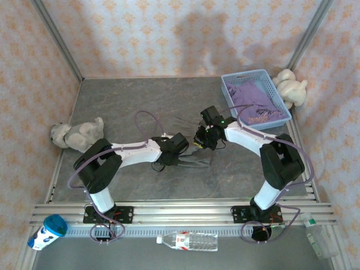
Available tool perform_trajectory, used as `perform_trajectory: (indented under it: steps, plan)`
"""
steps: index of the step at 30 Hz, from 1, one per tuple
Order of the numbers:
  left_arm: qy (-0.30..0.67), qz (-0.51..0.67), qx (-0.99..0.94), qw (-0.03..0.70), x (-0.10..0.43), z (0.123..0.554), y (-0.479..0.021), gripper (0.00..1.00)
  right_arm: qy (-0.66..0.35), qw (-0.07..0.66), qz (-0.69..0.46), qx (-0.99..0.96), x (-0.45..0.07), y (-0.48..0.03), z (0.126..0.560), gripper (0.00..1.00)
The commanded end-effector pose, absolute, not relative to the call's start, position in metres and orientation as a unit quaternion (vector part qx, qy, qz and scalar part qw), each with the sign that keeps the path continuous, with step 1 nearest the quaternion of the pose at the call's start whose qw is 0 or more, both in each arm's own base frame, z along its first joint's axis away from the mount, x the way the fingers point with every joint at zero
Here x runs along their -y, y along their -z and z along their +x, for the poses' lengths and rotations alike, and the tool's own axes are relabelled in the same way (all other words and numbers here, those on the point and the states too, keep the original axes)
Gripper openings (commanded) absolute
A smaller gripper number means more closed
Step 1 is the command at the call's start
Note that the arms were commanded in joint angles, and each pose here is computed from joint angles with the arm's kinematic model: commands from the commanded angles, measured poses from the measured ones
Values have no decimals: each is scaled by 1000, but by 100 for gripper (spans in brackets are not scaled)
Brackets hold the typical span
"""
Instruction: Fold and stack the mixed laundry pile
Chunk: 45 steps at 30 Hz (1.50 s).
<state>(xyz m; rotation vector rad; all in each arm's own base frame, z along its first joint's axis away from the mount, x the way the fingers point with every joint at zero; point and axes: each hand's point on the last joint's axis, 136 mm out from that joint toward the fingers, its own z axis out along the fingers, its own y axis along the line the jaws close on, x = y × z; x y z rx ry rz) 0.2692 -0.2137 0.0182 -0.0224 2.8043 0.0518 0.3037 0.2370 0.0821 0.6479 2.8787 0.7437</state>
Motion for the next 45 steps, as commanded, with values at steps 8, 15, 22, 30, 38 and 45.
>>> perform_trajectory:
  steps: [8, 15, 22, 30, 38, 45]
  plan:
    - [-104, -30, -985, 137, 184, 261, 6, 0, -147, 48, 231, -961, -177, -92, 246, 10]
    - [-109, -32, -984, 137, 185, 264, 3, 0, -155, -1, 246, -957, -198, -52, 222, 21]
    - [-134, -37, -978, 153, 166, 274, -19, 0, -175, 26, 207, -962, -200, -90, 230, 58]
    - [-50, 43, -983, 169, 174, 263, -92, 0, -175, 103, 187, -961, -172, -138, 283, 53]
    - [84, 5, -967, 241, 228, 302, -134, 0, -238, 83, 187, -949, -215, -116, 322, 30]
    - [-6, -68, -982, 175, 190, 330, -60, 0, -175, 62, 250, -950, -185, -52, 316, 29]
